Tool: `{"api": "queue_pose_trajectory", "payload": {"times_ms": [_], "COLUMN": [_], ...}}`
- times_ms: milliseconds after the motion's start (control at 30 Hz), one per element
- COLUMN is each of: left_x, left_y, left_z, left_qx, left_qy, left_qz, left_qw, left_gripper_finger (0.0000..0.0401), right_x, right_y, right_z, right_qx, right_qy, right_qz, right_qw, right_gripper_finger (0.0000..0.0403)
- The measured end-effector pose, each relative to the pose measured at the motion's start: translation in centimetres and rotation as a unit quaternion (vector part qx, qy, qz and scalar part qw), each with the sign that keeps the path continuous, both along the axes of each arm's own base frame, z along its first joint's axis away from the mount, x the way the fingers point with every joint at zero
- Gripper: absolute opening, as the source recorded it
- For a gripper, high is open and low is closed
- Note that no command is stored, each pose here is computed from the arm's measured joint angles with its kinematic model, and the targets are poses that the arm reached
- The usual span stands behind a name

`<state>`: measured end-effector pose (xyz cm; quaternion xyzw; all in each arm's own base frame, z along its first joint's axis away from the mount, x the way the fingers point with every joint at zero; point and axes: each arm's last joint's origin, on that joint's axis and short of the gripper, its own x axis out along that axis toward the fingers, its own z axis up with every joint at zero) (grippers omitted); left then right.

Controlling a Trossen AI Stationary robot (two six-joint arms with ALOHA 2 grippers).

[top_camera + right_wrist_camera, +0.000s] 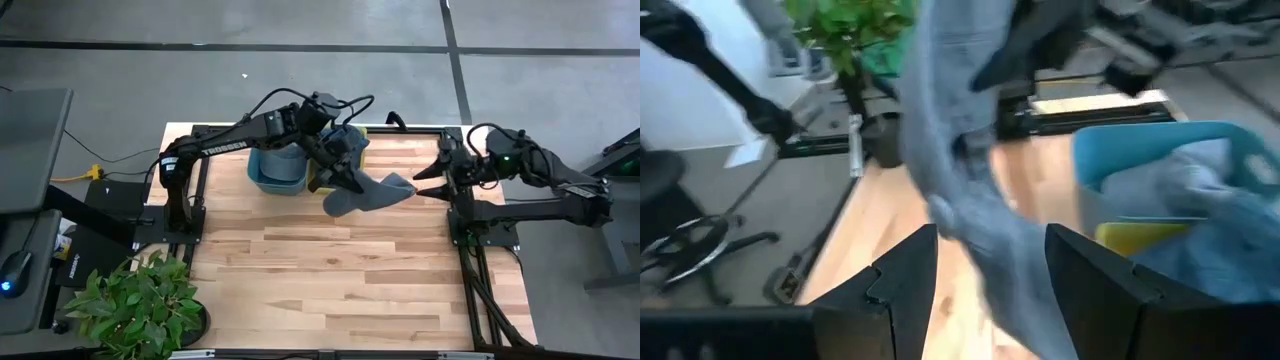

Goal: Pick & Place hat
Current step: Put the gray cap into the blue bin

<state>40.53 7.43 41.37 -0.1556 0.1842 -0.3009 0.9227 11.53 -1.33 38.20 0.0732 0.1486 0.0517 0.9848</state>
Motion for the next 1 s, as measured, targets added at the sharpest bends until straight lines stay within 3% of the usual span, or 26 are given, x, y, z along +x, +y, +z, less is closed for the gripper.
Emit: {"api": "queue_pose_trajectory", "payload": {"times_ms": [367,633,1000], "left_x": [0.0,0.1,0.3], "left_y": [0.0,0.1,0.1], "left_z": [0.0,0.0,0.5], "left_qx": [0.001,0.006,0.002], "left_qy": [0.001,-0.004,-0.025], "left_qz": [0.003,0.011,0.015], "left_qw": [1.000,1.000,1.000], "left_gripper_finger": [0.0008,0.0008,0.0008], "right_x": [3.6,4.8,5.9], "right_y": [-0.2,0.0,-0.1], "right_z": [-1.0,-0.5,-1.1], "right_qx": [0.043,0.064,0.067], "right_qy": [0.035,-0.003,0.014], "right_qz": [0.093,0.167,0.178], "right_qw": [0.994,0.984,0.982], "right_gripper_finger": [0.0182,0.0177,0.0146]}}
